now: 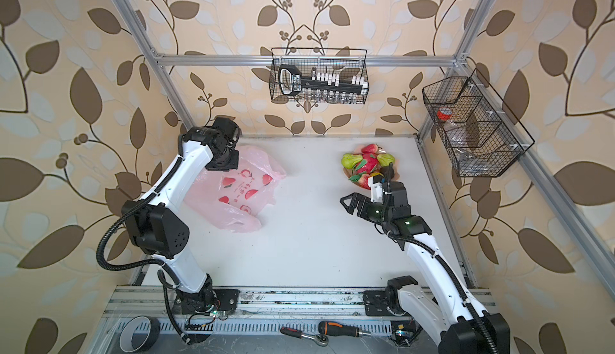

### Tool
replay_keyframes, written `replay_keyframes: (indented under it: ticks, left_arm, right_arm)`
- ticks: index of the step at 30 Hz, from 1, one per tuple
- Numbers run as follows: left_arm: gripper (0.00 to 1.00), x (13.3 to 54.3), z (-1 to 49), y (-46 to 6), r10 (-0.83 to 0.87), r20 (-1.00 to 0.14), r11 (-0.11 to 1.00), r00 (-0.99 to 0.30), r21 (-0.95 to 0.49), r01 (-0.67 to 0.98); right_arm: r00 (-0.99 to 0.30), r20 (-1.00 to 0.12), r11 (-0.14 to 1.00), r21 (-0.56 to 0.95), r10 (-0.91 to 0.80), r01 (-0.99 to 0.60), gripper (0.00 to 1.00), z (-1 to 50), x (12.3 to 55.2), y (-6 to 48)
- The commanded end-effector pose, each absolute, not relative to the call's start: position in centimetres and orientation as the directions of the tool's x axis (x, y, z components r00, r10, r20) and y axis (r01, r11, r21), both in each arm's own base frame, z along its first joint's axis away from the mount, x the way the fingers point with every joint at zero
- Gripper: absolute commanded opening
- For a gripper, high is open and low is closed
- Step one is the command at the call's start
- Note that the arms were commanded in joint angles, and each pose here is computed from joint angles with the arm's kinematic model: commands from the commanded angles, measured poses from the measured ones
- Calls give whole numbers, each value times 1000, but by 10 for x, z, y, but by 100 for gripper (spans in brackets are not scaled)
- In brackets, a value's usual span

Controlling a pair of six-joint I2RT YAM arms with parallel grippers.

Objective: Place the fruits into the plastic bag
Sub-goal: Move the plastic bag to the middle-left of the table.

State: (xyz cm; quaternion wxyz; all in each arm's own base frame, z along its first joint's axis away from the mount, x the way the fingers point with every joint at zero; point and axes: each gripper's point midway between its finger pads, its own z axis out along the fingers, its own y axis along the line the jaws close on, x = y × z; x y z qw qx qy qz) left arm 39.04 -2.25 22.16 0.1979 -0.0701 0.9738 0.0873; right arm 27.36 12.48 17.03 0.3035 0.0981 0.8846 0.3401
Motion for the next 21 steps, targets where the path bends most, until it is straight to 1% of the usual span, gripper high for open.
replay_keyframes:
  ticks: [1,5,13,16,19,21]
  left_arm:
    - [0,361,250,-37,-177,-382,979,-907,27,-202]
    - [0,346,256,-52,-236,-345,972,-908,-83,-221]
    - [0,328,259,-70,-291,-298,953,-909,-170,-250]
    - [0,327,261,-70,-300,-302,950,-905,-183,-253]
    - [0,325,258,-77,-296,-288,947,-911,-217,-239]
    - [0,325,254,-83,-298,-274,941,-914,-247,-233]
  right_arm:
    - [-803,-461,772,636,377,-2,100,170,273,124]
    - [-785,-423,777,619,453,115,100,159,279,101]
    - [-645,-323,636,696,693,335,100,156,311,27]
    - [-620,-255,569,728,742,382,96,145,323,15]
    - [-581,-230,524,746,781,410,93,138,336,4]
    - [-537,-203,475,764,819,436,88,136,341,-6]
